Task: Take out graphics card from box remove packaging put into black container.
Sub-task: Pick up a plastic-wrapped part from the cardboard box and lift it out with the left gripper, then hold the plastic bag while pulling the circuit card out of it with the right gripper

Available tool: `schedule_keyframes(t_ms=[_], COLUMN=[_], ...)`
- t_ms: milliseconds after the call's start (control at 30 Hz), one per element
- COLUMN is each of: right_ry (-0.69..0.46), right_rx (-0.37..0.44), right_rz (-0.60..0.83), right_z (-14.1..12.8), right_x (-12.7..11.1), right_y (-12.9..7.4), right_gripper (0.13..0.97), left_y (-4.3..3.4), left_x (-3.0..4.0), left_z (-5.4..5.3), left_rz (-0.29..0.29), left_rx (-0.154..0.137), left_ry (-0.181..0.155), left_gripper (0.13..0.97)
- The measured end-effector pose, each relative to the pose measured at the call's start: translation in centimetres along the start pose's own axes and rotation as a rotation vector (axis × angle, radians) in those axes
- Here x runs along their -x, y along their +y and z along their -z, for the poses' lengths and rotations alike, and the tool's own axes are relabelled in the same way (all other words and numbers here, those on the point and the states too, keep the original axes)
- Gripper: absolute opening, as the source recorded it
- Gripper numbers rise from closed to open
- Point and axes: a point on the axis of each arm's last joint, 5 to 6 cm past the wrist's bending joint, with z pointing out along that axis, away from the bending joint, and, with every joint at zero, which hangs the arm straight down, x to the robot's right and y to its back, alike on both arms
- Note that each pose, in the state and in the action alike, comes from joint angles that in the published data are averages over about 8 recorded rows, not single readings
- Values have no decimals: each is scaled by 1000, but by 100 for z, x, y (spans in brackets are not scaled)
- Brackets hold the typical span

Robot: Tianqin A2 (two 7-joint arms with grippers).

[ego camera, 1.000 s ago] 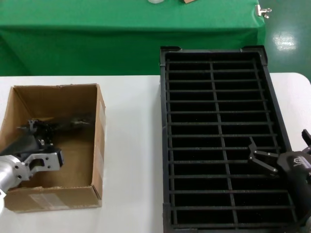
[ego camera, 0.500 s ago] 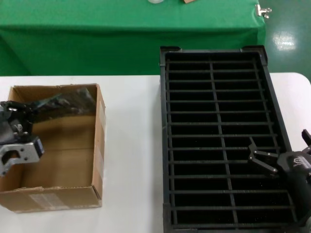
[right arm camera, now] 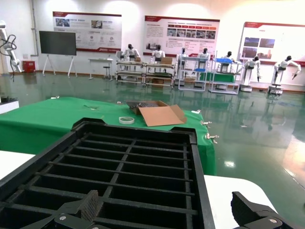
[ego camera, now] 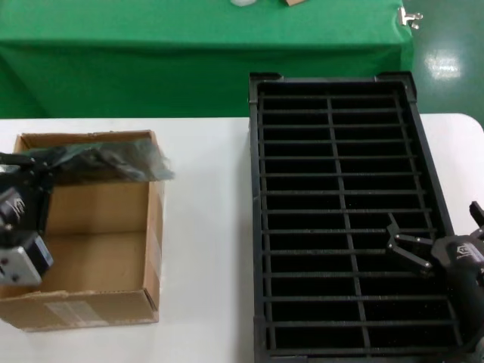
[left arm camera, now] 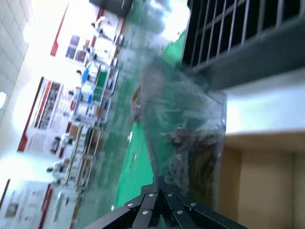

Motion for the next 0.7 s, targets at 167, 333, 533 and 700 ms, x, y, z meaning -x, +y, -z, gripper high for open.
schedule_keyframes(t_ms=[167, 333, 533, 700], right_ry=[0, 0, 0, 0], right_rx=[0, 0, 0, 0], right_rz=[0, 0, 0, 0], right_z=[0, 0, 0, 0], right_x=[0, 0, 0, 0], right_y=[0, 0, 0, 0], right_gripper=[966, 966, 966, 966], left_y=[-172, -302, -418, -445], left_x=[-13, -90, -164, -175], left_z=[120, 143, 123, 108], left_rz=[22, 47, 80, 93], left_rx=[-73, -146, -223, -245], left_ry=[32, 68, 88, 90], left_gripper=[139, 139, 139, 139])
